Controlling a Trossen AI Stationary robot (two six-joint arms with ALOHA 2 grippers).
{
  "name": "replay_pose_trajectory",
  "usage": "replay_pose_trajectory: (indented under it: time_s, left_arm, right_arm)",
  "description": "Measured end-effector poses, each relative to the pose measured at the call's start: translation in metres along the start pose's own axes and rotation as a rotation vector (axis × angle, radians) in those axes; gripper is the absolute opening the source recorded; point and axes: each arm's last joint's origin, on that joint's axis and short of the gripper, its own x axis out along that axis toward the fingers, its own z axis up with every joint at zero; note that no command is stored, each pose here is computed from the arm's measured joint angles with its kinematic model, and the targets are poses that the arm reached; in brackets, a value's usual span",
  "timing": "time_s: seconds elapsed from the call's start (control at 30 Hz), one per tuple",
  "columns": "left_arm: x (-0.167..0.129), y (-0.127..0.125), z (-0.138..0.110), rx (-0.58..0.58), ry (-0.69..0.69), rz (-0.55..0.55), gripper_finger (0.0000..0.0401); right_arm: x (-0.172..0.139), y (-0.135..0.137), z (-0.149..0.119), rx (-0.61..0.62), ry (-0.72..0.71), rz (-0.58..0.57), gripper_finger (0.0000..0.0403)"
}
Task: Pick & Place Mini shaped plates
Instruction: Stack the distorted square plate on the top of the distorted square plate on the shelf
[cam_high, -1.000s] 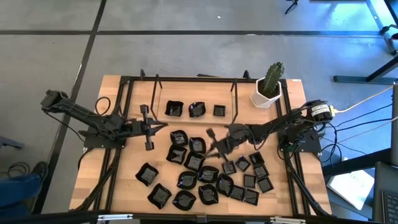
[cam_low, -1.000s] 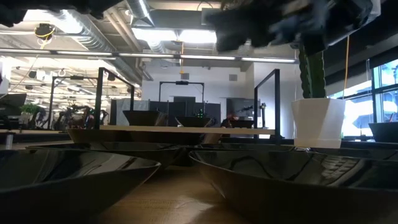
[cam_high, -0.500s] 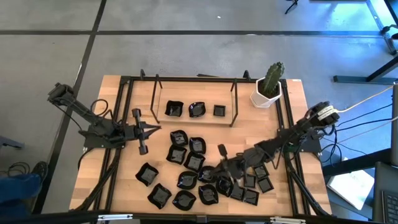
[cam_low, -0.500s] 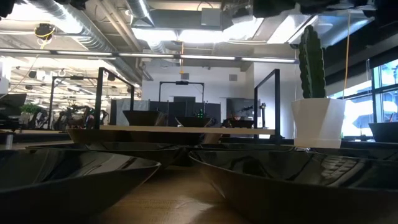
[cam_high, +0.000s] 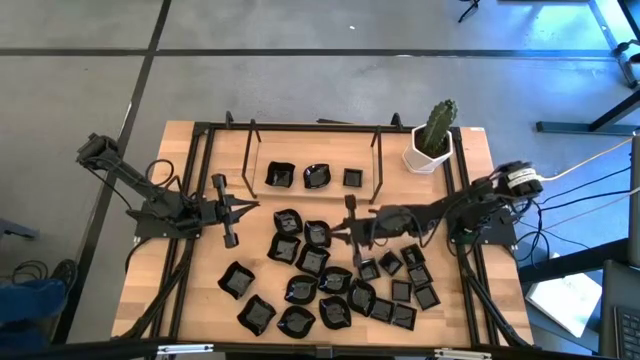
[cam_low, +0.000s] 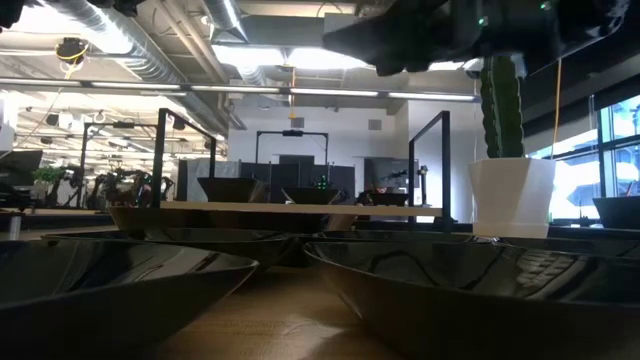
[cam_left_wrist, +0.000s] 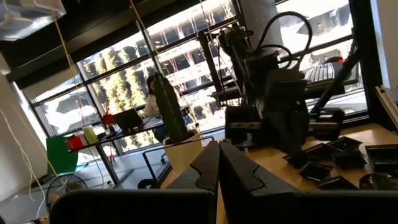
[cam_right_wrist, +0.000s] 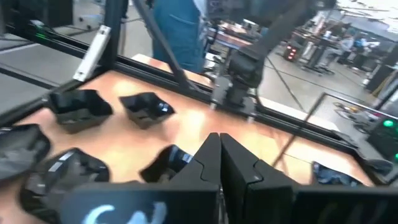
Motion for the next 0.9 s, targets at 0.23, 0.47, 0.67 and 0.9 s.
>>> replay_pose_trajectory:
  time_s: [0.23,0.47,0.67,0.9]
  left_arm:
    - [0.000,-0.001,-0.002,0.019,0.016,-0.008,0.0003]
    - [0.000,0.000,0.001,0.049,-0.007,-0.009,0.0003]
    - [-0.002,-0.002,0.000,0.045,0.011,0.008,0.0003]
    - [-0.005,-0.005,0.001,0.042,0.008,-0.018,0.0003]
  right_arm:
    - [0.003,-0.021,-0.008,0.022,0.026,-0.013,0.0001]
    - [0.021,-0.039,0.013,0.053,0.116,0.001,0.0001]
    - [0.048,-0.060,0.040,0.021,0.361,0.006,0.0001]
    - [0.068,-0.079,0.037,0.066,0.675,0.064,0.0001]
